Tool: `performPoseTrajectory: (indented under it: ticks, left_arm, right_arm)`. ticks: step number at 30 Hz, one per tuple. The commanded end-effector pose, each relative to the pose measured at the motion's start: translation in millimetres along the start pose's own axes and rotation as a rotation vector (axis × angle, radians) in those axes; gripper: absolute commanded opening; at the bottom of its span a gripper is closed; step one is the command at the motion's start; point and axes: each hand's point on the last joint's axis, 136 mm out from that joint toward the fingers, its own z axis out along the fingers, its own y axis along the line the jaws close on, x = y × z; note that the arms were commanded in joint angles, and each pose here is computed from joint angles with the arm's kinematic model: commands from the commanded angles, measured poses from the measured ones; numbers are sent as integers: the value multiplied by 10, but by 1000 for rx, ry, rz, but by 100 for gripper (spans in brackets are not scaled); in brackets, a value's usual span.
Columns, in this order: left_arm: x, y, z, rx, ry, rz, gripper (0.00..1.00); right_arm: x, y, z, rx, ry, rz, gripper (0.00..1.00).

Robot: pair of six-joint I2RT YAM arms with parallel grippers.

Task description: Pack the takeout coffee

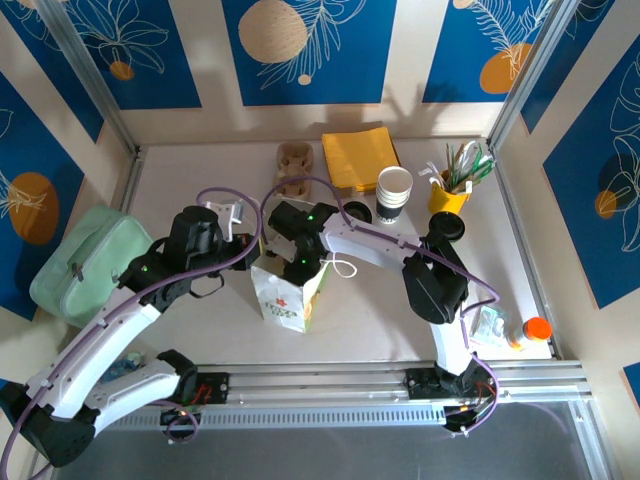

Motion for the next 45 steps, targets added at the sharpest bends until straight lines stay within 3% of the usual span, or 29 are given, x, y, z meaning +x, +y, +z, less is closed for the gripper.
performPoseTrajectory:
  ticks: [1,14,39,45]
  left_arm:
    - [-58,-93,-69,39,-32,-3,4]
    - [-44,-91,-54,39,-23,-9,4]
    - [-76,-105,-134,23,-14,-3,3]
    - [-96,-121,-136,29,-22,1,3]
  right_arm:
    - [136,23,121,-22,59,12,48]
    - [-37,111,-332,-33,-45,-5,66]
    - [-279,253,-975,13,-207,-9,63]
    - [-315,198,-1222,112,-269,-22,62]
